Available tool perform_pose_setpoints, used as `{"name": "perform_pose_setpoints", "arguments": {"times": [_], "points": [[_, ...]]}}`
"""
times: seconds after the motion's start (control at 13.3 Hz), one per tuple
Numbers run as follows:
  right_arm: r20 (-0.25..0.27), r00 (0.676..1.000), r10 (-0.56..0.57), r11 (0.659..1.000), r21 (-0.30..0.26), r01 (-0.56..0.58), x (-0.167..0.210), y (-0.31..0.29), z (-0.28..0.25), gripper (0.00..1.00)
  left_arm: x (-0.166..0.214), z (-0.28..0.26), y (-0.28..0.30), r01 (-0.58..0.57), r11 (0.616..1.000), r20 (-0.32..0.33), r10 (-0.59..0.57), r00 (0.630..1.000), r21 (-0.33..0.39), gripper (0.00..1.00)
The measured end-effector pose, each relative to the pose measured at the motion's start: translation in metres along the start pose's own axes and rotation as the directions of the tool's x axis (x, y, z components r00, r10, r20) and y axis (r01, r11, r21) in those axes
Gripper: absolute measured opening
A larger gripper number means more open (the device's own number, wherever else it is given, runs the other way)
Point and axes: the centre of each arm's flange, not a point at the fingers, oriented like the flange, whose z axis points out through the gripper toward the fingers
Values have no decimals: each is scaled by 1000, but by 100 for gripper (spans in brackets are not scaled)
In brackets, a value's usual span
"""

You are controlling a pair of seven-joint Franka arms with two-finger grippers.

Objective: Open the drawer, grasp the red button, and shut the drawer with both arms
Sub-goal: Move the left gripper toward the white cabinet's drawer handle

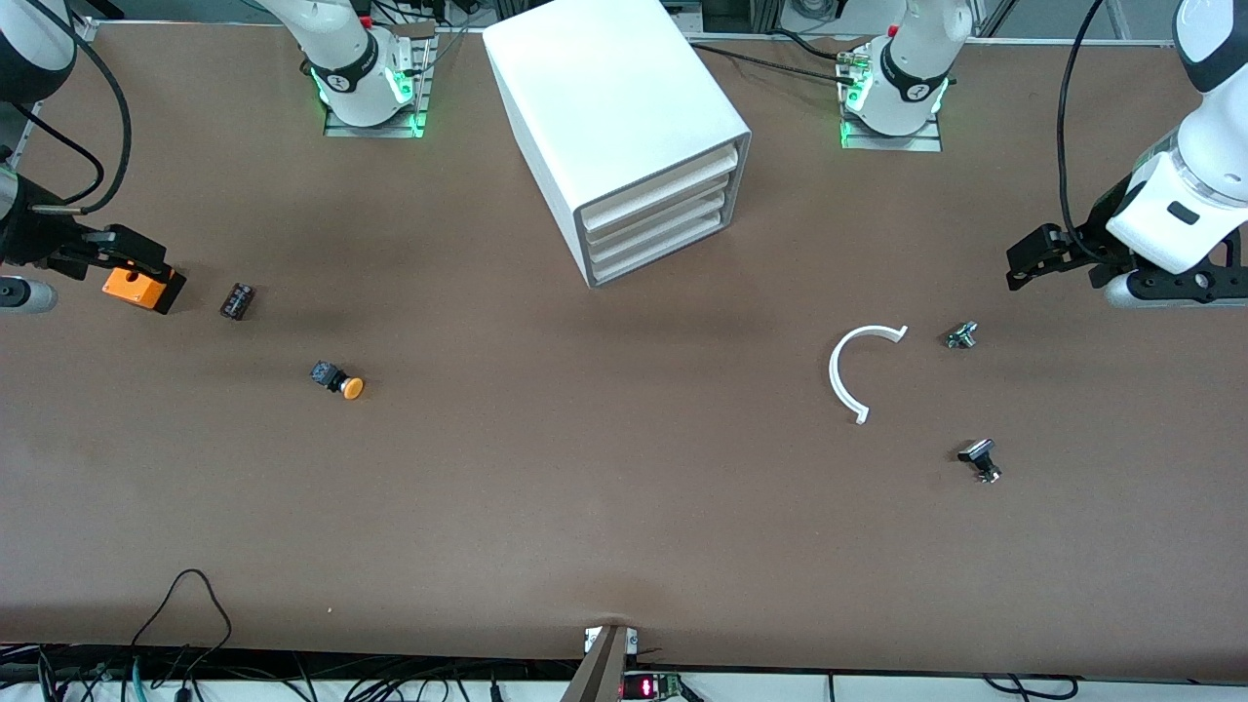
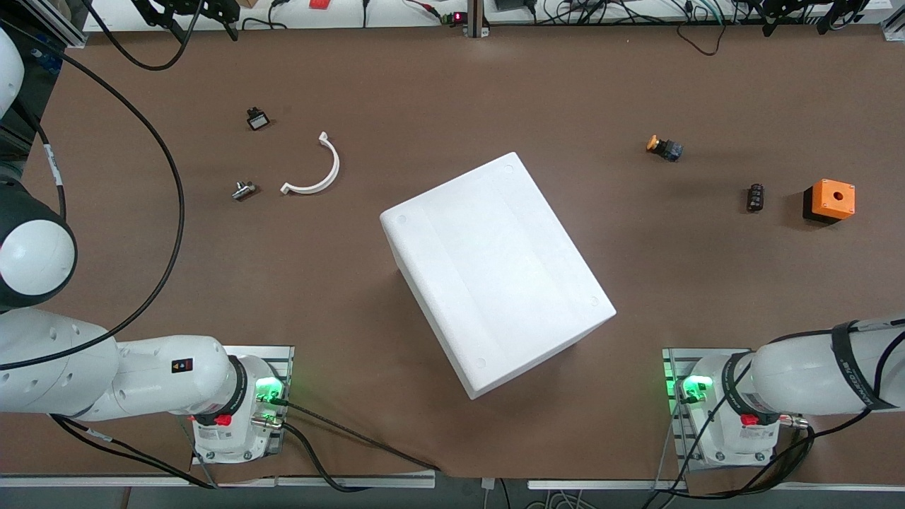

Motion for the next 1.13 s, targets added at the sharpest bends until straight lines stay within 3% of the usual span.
{"name": "perform_pose_setpoints", "arguments": {"times": [0.15, 0.68, 0.75, 0.9, 0.98, 1.13], "points": [[0, 1000, -1, 1000, 0, 1, 0, 0, 0, 100, 5, 15, -1, 0, 1000, 33, 0, 999, -2, 100], [24, 999, -26, 1000, -2, 26, 6, -16, 14, 100, 25, 115, 12, -102, 994, 243, 109, 964, -39, 99], [30, 999, -27, 1000, -3, 27, 8, -17, 17, 100, 24, 132, 26, -113, 991, 273, 128, 954, -69, 99], [51, 997, -49, 999, -4, 49, 13, -28, 30, 100, 17, 167, 60, -83, 976, 342, 150, 928, -201, 99], [65, 995, -70, 997, -6, 70, 16, -42, 38, 100, 11, 193, 74, -27, 955, 390, 146, 909, -295, 99], [73, 994, -86, 996, -5, 86, 17, -52, 44, 100, 0, 228, 80, 23, 915, 445, 174, 879, -403, 99]]}}
